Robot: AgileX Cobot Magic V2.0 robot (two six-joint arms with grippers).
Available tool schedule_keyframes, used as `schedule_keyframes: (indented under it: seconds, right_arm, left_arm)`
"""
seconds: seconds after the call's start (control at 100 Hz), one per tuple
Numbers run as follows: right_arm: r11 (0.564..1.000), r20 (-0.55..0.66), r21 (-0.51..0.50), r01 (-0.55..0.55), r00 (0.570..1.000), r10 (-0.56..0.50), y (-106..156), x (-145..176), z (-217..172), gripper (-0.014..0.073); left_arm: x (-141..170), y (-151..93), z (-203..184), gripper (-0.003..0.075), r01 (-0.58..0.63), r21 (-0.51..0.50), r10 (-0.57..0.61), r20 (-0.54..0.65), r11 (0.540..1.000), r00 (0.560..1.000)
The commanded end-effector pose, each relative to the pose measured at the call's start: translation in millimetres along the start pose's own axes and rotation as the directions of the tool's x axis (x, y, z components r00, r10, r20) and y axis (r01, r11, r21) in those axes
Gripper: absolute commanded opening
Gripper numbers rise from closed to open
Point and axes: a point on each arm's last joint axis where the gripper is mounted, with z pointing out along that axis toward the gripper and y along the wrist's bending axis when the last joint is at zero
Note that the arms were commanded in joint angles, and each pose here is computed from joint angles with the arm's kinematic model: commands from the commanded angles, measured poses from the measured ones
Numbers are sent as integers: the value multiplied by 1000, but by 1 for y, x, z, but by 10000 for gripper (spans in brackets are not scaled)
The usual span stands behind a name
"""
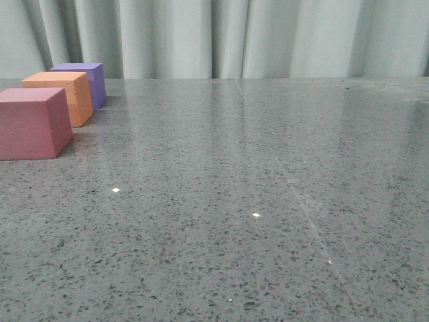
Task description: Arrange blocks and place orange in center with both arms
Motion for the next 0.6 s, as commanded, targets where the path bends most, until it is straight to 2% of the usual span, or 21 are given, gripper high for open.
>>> schedule_keyframes:
  seconds: [0.0,0.21,0.3,0.36,0.45,0.51,0.59]
  right_arm:
    - [1000,103,-15,16,995,-14,3,-15,-3,-121]
    - [1000,103,-15,16,995,-14,3,-15,-3,-121]
    - [1000,103,-14,17,995,-15,3,-15,-3,-121]
    - [1000,103,-14,17,995,-15,3,-15,-3,-121]
    - [1000,103,-14,17,995,-15,3,-15,-3,-121]
    - [1000,103,-14,17,995,-15,3,-15,-3,-121]
    - [1000,103,-14,17,995,-15,3,-15,-3,-121]
  left_arm:
    - [-14,-4,-2,-19,-11,29,8,92,1000,996]
    - [-13,-3,-3,-19,-19,25,16,94,1000,995]
    - [-10,-2,-2,-19,-152,-2,152,114,988,982]
    - [-7,-1,1,-19,-170,-14,170,133,985,976]
    - [2,1,2,-19,-150,-17,151,192,988,970]
    - [11,5,1,-19,-172,-55,180,253,984,951]
    - [24,11,0,-19,-136,-89,157,317,987,935]
